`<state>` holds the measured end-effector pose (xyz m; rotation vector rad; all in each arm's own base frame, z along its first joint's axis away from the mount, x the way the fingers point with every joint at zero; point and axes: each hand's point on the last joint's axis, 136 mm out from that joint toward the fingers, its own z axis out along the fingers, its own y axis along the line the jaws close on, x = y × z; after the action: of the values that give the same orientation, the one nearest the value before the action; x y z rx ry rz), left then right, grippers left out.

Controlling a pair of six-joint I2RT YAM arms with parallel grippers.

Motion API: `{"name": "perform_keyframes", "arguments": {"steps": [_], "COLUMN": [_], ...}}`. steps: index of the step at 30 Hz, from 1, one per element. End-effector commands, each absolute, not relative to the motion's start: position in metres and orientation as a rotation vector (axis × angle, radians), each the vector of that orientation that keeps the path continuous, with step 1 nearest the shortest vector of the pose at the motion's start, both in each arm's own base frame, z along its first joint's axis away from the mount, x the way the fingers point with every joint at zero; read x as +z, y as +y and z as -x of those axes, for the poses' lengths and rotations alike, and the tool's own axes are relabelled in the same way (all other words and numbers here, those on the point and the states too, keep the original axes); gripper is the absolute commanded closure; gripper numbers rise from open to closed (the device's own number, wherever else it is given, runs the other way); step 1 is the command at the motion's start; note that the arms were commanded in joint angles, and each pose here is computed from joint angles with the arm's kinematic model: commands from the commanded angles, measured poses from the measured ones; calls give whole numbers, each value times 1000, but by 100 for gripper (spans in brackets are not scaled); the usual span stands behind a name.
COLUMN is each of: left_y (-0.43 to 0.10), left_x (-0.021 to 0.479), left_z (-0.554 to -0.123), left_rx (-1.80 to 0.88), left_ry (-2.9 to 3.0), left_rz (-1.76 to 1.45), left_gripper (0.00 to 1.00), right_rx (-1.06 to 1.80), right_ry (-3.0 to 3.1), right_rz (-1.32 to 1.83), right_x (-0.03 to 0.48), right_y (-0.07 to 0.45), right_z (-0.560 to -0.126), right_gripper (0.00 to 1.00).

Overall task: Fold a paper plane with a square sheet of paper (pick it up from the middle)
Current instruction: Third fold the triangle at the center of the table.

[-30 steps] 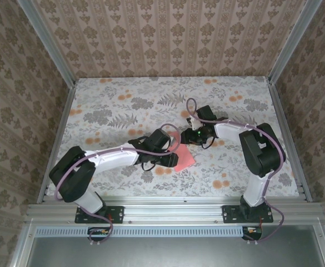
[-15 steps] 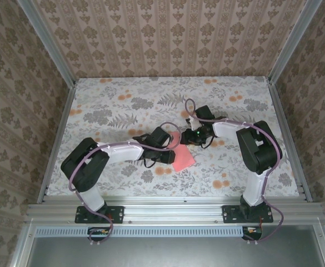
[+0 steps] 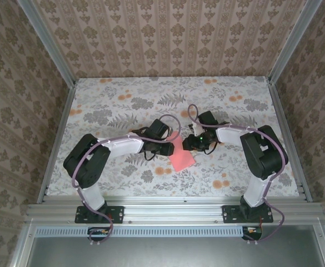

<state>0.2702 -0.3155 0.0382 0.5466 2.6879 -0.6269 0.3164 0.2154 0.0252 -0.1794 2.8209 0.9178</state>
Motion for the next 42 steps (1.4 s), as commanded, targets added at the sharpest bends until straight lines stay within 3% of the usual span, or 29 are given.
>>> {"name": "perform_keyframes", "arguments": {"steps": [1, 22, 42], "left_y": [-309, -313, -315], "left_x": [28, 16, 16], "left_z": [-275, -280, -278], "left_rx": [-562, -591, -625], "left_ry": [2722, 2755, 2762], "left_rz": [-591, -636, -641], "left_gripper": [69, 71, 71], "right_rx": [952, 1003, 1221], "right_ry": [2810, 2834, 2717], "right_rz": [169, 90, 80], "right_x": [39, 43, 72], "right_y": [217, 195, 219], "right_z": [-308, -244, -247], "right_gripper": [61, 56, 89]}}
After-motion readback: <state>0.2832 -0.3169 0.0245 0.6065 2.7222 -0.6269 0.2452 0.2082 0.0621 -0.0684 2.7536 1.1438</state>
